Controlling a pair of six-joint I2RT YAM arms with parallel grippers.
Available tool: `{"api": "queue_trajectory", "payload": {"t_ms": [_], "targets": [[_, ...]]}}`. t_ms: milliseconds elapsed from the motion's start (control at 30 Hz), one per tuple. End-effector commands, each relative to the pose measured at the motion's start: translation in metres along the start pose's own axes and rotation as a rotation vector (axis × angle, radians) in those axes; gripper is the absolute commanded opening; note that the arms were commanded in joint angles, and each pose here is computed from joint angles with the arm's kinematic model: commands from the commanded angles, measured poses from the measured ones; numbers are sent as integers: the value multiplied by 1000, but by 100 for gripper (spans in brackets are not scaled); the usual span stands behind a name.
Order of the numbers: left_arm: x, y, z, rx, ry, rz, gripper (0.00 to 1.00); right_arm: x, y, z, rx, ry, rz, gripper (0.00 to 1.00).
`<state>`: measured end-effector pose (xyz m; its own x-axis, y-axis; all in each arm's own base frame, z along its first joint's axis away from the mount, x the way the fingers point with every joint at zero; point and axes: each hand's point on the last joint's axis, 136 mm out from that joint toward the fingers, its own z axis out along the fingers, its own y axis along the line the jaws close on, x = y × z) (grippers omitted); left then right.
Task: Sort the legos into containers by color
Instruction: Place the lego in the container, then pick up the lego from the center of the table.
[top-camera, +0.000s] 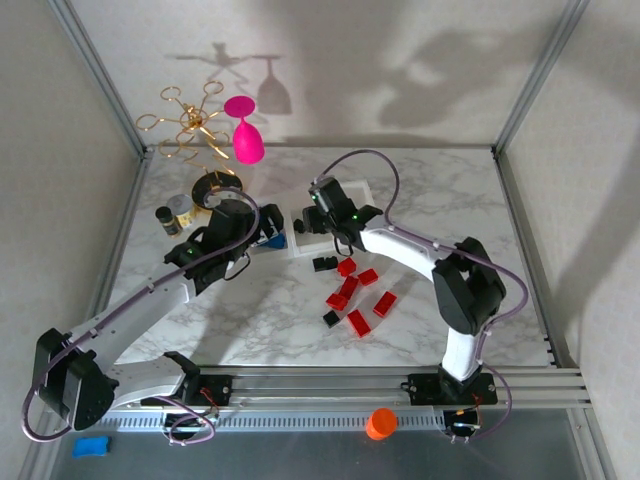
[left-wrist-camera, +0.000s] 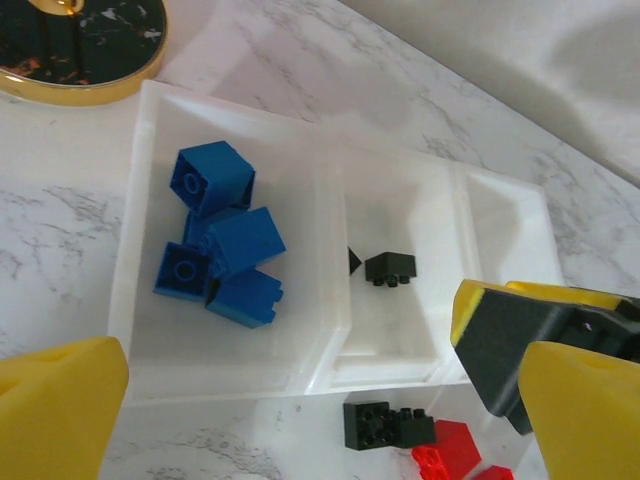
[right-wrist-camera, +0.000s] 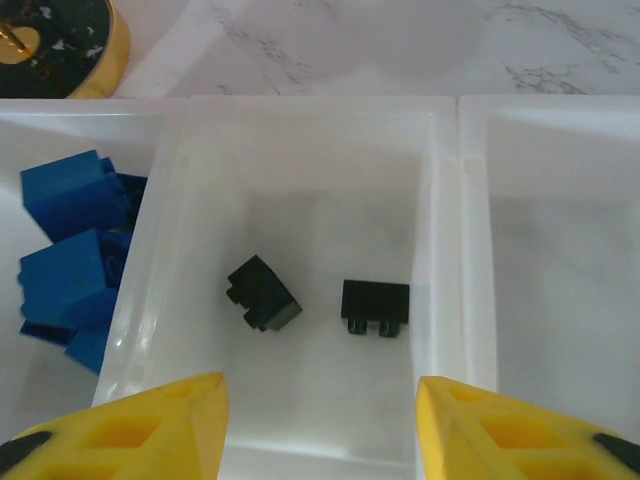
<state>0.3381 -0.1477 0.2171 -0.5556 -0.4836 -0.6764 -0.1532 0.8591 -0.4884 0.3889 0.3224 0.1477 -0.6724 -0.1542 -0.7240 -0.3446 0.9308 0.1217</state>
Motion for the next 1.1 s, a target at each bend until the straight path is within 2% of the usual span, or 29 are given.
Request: {"api": "queue_trajectory", "payload": {"t_ms": [0, 267, 600, 1067], "targets": [[7, -7, -4, 37, 14, 8, 100, 16, -4, -14, -24, 38, 11, 53], [29, -1, 1, 24, 41, -8, 100, 59, -2, -23, -39, 110, -13, 54], [42, 14, 1, -11, 34, -55, 100, 103, 10, -10, -49, 181, -64, 54], [40, 27, -2, -69, 11, -56, 100, 116, 27, 7, -60, 201, -100, 54]]}}
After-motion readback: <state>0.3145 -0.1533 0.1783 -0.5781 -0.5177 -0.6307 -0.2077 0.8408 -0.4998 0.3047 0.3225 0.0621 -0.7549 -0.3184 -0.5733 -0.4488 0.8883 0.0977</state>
